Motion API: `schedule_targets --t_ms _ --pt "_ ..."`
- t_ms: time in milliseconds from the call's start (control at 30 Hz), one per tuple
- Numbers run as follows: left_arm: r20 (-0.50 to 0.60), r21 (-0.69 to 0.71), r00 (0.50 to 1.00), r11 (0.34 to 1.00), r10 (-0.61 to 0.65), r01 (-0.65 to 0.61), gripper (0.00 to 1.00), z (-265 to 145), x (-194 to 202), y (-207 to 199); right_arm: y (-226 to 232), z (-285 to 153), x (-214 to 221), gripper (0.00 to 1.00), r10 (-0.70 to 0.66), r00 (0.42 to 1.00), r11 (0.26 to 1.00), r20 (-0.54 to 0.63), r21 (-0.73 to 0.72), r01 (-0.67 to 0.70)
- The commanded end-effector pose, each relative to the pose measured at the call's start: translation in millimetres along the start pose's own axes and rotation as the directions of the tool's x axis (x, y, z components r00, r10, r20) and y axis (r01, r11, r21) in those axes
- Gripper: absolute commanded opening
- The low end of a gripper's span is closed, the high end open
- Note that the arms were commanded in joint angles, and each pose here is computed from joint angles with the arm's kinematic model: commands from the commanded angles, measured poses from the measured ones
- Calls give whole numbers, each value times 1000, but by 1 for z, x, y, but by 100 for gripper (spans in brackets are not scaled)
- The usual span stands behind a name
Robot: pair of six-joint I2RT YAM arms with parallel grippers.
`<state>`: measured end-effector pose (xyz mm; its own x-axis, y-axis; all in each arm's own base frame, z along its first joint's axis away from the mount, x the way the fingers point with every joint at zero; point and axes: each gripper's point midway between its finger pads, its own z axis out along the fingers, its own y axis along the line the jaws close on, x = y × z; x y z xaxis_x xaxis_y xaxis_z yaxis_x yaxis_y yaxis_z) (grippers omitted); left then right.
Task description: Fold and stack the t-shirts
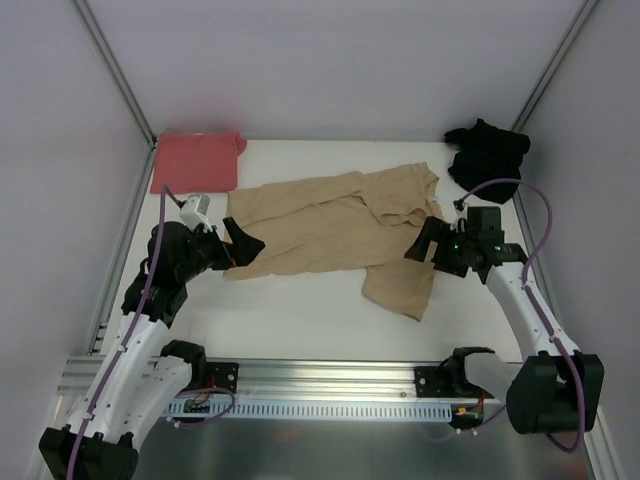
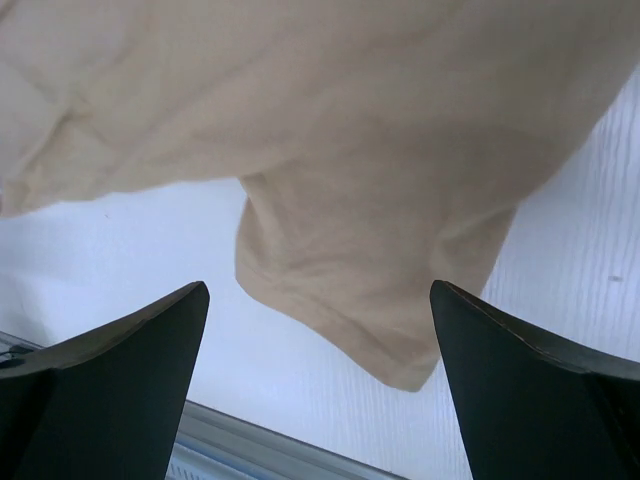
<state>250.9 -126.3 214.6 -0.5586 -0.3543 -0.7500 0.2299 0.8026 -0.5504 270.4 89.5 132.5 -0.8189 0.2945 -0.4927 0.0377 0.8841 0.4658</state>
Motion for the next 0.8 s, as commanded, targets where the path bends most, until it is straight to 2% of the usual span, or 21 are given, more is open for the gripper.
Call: schedule_targets --t_ms 0,133,467,767 --pt "-78 26 995 998 -60 62 99 -10 35 3 -17 -1 48 99 31 995 999 -91 32 -28" --pt "-75 52 995 996 -72 76 98 -22 49 1 -30 3 74 99 50 992 997 -117 56 -43" --pt "-88 53 993 996 -73 78 98 -35 54 -2 -41 16 109 98 115 978 992 -173 66 -105" --pt "-96 49 992 995 -78 83 99 -41 60 -2 -44 7 129 100 165 974 982 -158 114 -148"
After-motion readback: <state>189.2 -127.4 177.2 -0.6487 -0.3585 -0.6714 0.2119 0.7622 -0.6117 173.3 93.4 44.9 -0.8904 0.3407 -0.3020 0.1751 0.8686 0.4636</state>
